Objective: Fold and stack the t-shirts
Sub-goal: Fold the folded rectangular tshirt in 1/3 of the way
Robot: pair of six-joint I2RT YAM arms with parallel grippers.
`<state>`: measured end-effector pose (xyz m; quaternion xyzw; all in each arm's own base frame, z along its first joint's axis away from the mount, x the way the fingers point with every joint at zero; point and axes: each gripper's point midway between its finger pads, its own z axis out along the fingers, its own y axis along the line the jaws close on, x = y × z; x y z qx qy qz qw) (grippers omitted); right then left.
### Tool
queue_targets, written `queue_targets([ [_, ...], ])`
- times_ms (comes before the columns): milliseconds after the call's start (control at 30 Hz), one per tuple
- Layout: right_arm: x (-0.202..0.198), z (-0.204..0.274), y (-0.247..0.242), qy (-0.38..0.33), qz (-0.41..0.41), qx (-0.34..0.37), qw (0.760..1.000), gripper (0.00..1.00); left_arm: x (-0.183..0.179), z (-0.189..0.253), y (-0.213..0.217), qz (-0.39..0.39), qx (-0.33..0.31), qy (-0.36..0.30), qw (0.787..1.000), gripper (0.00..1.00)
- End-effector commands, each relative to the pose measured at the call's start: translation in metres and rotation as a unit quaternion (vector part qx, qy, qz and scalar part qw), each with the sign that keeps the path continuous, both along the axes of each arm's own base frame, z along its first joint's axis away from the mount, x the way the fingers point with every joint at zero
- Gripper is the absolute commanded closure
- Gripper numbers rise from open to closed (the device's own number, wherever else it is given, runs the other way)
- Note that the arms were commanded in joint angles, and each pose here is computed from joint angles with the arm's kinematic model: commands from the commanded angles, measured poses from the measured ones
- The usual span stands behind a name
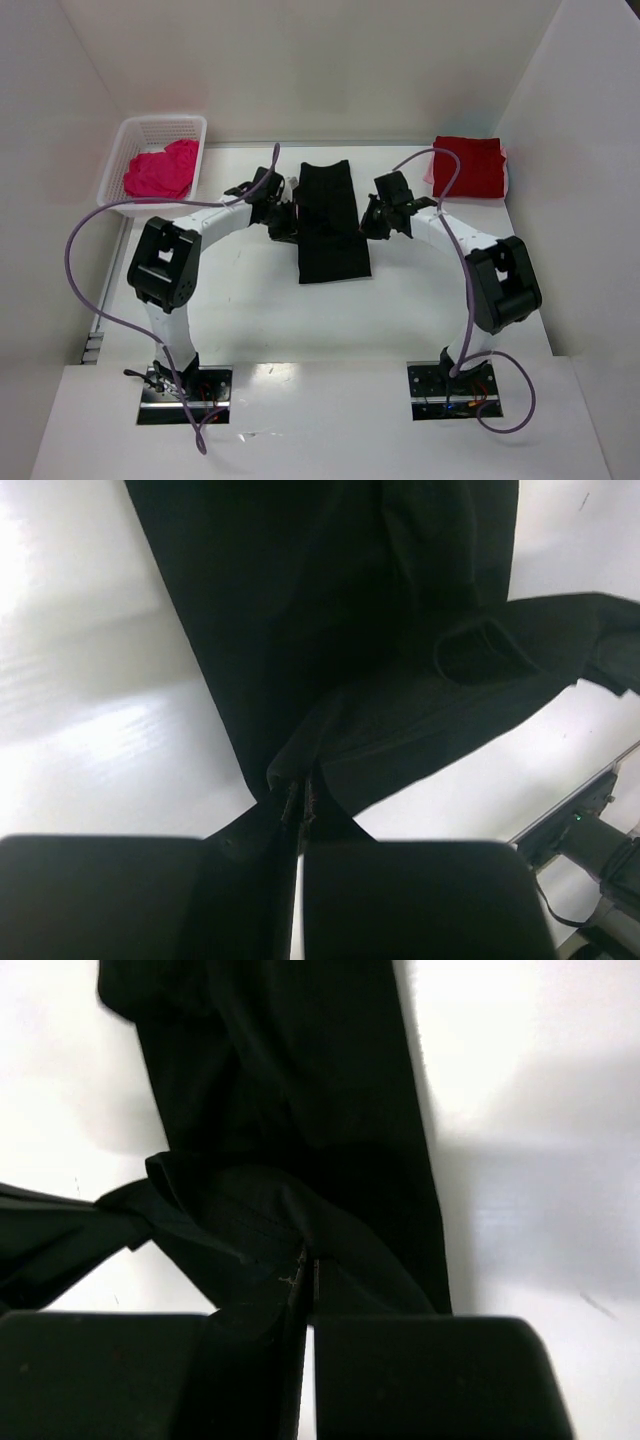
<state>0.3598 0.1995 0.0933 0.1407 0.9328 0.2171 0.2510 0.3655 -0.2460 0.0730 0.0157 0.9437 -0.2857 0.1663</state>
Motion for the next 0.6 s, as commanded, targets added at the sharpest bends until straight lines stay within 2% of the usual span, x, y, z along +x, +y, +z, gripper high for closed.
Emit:
queue_targets([
  [0,0.038,0.017,0.0,-0.045,-0.015,0.018,0.999,0.96,0.019,0.004,-0.003,-0.018,-0.02,-0.02,0.999,1.0],
  [300,0.06,0.001,0.004,-0.049,0.0,0.024,0.999,0.94,0.045,-0.002,0.005,-0.028,-0.028,-0.038,0.999,0.96],
  [567,0.073,-0.009,-0.002,-0.047,-0.01,0.007,0.999,0.9,0.058,-0.009,0.004,-0.038,-0.042,-0.038,0.998,0.71],
])
